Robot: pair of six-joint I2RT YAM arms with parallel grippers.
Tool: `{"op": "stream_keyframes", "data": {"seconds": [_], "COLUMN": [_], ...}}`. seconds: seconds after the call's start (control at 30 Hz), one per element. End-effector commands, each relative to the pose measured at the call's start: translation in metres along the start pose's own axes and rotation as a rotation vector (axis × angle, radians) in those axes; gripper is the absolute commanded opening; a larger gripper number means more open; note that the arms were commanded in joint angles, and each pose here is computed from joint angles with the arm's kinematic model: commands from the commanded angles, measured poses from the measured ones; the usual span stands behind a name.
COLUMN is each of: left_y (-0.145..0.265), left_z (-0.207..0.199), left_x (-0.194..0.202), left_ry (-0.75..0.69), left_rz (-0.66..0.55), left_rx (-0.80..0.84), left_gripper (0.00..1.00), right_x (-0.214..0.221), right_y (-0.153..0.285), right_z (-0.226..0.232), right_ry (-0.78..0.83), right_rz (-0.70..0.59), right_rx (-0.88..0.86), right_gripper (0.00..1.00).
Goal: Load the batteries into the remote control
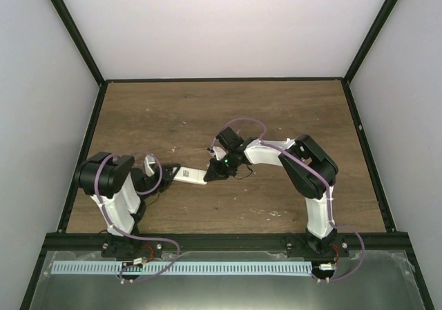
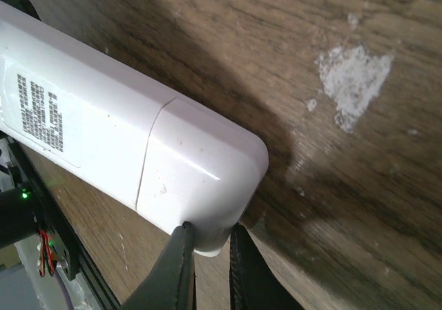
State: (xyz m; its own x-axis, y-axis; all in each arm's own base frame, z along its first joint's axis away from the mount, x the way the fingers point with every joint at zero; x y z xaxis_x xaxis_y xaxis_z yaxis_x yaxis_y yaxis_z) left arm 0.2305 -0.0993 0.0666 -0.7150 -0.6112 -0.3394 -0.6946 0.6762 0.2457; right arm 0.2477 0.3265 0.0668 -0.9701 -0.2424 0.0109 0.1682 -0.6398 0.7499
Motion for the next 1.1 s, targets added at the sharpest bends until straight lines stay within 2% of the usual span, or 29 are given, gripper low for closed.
{"op": "stream_keyframes", "data": {"seconds": [0.0,0.27,0.57,0.9,1.07], "left_y": [0.007,0.005,0.006,0.007,0.006], "left_z": [-0.014,-0.011,-0.004,-0.001,-0.003], "left_x": [0.016,0.027,0.031,0.032,0.03], "left_ry": [0.001,-0.003,-0.004,0.003,-0.001], "left_rz": [0.044,0.074,0.084,0.083,0.078], "left_rx": [0.058,0.034,0.002,-0.01,-0.002], "left_gripper": [0.05,0.05,0.04,0.03,0.03], "right_x": [0.029,0.034,0.036,0.038,0.04], "right_y": [-0.063,-0.068,-0.064,-0.066,-0.071], "right_z": [-0.057,-0.067,-0.077,-0.083,-0.086], "right_ry": [0.001,-0.011,-0.01,-0.006,-0.006], "right_rz": [-0.011,-0.032,-0.059,-0.046,-0.032], "right_rx": [0.238,0.263,0.331,0.355,0.341], "right_gripper": [0.05,0.06,0.17,0.02,0.01]}}
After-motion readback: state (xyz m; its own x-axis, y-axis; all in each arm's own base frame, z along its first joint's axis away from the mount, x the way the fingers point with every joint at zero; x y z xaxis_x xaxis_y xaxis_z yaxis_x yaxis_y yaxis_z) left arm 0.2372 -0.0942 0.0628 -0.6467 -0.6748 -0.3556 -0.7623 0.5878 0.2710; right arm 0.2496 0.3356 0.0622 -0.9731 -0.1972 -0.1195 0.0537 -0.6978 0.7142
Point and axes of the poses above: each gripper's point midway between its finger pads, its own y axis back along the fingers, its own z axis along the line the jaws close on, x = y × z, the point moved 6 cm from there along y, back along the fingers, and after that the axes turned 9 degrees about -y, right-handed, at the moved point
